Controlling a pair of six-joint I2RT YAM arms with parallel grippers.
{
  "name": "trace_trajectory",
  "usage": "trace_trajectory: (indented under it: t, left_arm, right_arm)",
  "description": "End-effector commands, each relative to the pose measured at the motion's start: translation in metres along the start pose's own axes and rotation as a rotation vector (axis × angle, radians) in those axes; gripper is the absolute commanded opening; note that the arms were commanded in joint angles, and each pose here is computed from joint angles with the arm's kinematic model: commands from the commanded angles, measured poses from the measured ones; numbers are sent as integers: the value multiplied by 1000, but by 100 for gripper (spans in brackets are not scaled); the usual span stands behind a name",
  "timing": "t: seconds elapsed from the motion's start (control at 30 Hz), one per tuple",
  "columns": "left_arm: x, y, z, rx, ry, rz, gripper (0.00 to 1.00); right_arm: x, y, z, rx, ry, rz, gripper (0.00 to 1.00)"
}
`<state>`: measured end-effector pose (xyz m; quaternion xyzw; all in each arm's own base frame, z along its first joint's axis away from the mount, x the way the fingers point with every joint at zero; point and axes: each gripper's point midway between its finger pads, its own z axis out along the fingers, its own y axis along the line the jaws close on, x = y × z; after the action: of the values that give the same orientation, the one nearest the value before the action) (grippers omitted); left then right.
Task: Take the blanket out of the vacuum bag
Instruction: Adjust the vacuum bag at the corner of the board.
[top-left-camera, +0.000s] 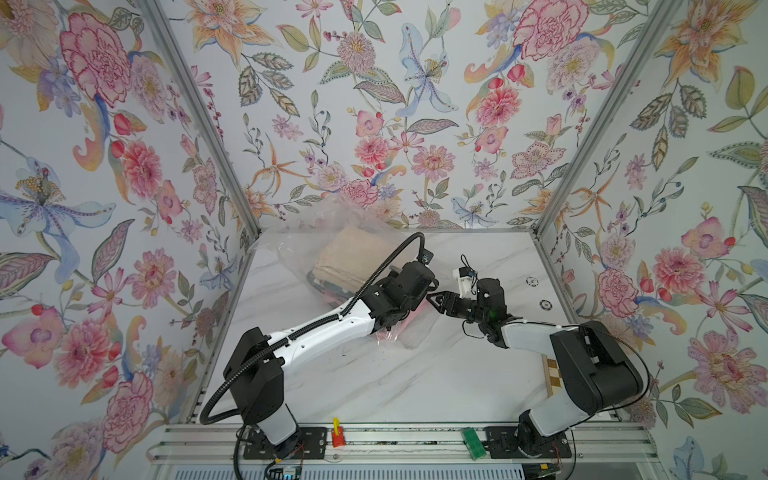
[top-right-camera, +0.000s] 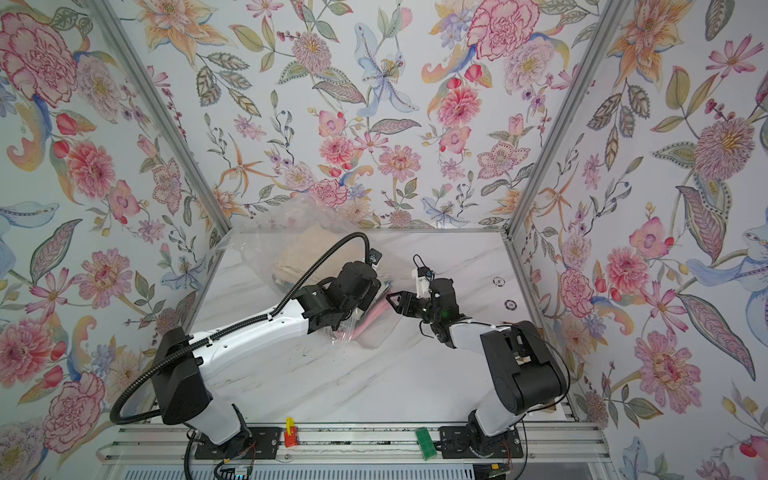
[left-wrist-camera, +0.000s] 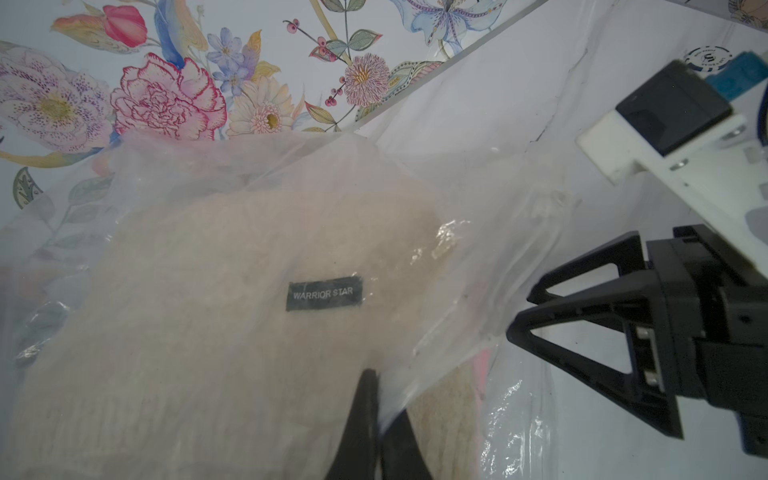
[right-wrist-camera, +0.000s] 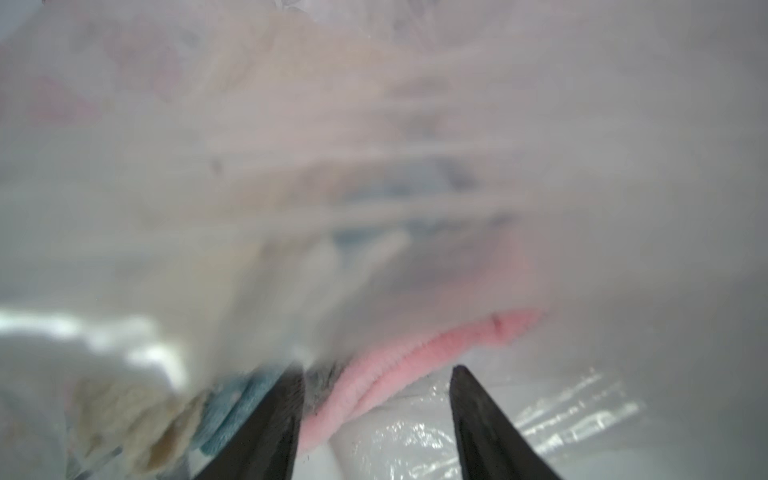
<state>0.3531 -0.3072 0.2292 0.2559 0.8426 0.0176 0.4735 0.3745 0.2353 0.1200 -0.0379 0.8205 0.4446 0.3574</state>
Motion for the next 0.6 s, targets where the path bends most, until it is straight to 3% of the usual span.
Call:
trace_trajectory:
  t: [0.0, 0.2, 0.4, 0.57]
  left_arm:
    - [-20, 33, -15, 10, -92, -128, 0]
    - [-13, 56, -17, 42, -124, -210, 0]
    - [2, 97, -13, -24, -103, -283, 0]
    - [23, 134, -14, -110, -101, -390, 0]
  right_arm:
    - [-28, 17, 21, -67, -49, -49, 58]
    - [-37, 30, 73, -96, 25, -102, 58]
    - [-36, 52, 123, -133, 98, -130, 57]
    - [-40, 66, 143, -155, 122, -135, 58]
